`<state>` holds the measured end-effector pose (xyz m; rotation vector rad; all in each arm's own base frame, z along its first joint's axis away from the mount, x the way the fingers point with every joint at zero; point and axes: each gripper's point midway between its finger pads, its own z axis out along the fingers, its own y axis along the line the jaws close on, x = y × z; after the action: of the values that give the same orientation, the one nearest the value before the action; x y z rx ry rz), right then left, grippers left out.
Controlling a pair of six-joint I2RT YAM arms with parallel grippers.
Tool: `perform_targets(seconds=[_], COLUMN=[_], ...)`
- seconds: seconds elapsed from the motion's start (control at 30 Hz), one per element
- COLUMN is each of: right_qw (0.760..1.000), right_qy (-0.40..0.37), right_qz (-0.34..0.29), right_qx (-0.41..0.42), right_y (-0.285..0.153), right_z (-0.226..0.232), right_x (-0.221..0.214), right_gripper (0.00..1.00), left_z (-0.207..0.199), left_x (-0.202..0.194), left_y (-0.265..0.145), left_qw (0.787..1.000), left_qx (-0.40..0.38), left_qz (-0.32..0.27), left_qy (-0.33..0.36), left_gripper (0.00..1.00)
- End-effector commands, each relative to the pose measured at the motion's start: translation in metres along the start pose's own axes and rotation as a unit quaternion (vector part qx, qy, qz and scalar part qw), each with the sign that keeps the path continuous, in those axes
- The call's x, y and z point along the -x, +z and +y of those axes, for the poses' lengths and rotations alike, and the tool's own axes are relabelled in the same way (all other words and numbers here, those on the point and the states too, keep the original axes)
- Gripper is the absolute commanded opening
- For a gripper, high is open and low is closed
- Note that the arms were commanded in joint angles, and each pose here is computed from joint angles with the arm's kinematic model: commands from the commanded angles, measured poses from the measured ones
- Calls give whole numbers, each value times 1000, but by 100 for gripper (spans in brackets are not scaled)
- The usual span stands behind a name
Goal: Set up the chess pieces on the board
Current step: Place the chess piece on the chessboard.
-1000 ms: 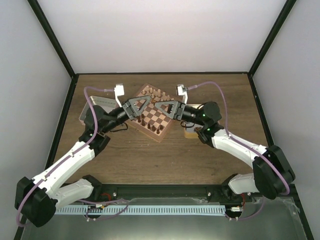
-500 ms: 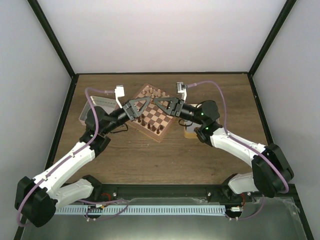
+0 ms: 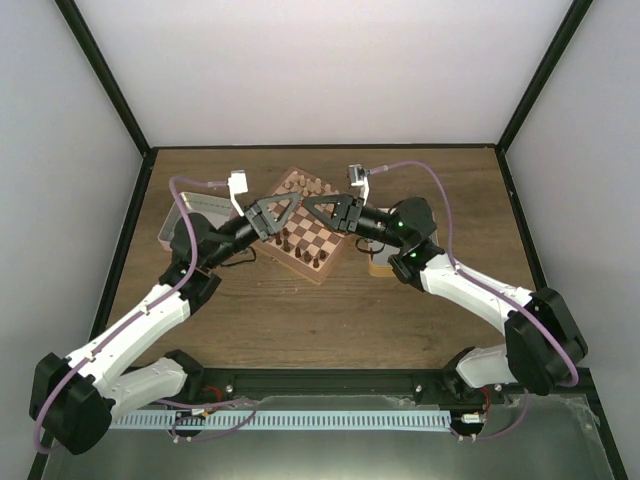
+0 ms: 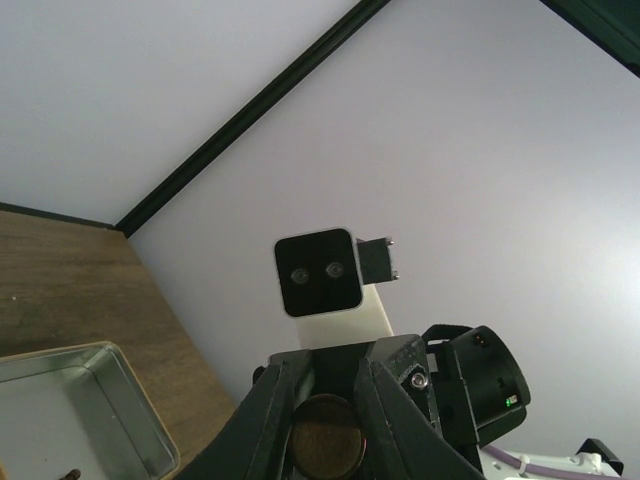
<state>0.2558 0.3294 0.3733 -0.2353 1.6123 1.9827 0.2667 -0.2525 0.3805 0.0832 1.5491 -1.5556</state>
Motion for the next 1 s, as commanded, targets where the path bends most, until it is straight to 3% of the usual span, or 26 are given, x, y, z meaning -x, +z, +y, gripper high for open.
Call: perform_targets(seconds=[0.0, 0.2, 0.33, 0.47, 0.6, 0.77, 0.87, 0.97], right_qw=[1000, 1000, 999, 988, 960, 917, 890, 866], right_qy=[-5, -6, -13, -27, -60, -92, -124, -151], right_qz=[1, -3, 5, 35, 81, 147, 181, 217], right_qx=[11, -4, -49, -149, -262, -360, -400, -425], right_y=[4, 5, 8, 10, 6, 2, 9, 22], right_z=[14, 9, -6, -42, -86, -132, -149, -168], right_x=[3, 5, 5, 4, 1, -10, -16, -27], right_gripper=[18, 7, 6, 6, 6, 5, 5, 5], left_z=[-3, 3, 21, 41, 57, 65, 51, 38], left_x=[3, 0, 3, 15, 35, 66, 86, 96], left_y=[-2, -5, -11, -29, -58, -102, -128, -141], left_qw=[1000, 1000, 997, 986, 958, 903, 875, 865], left_qx=[-5, 7, 64, 152, 253, 366, 397, 396], left_qz=[-10, -11, -22, -49, -85, -143, -182, -206], left_qy=[15, 13, 21, 55, 109, 173, 207, 230], left_gripper=[6, 11, 42, 59, 68, 74, 77, 79])
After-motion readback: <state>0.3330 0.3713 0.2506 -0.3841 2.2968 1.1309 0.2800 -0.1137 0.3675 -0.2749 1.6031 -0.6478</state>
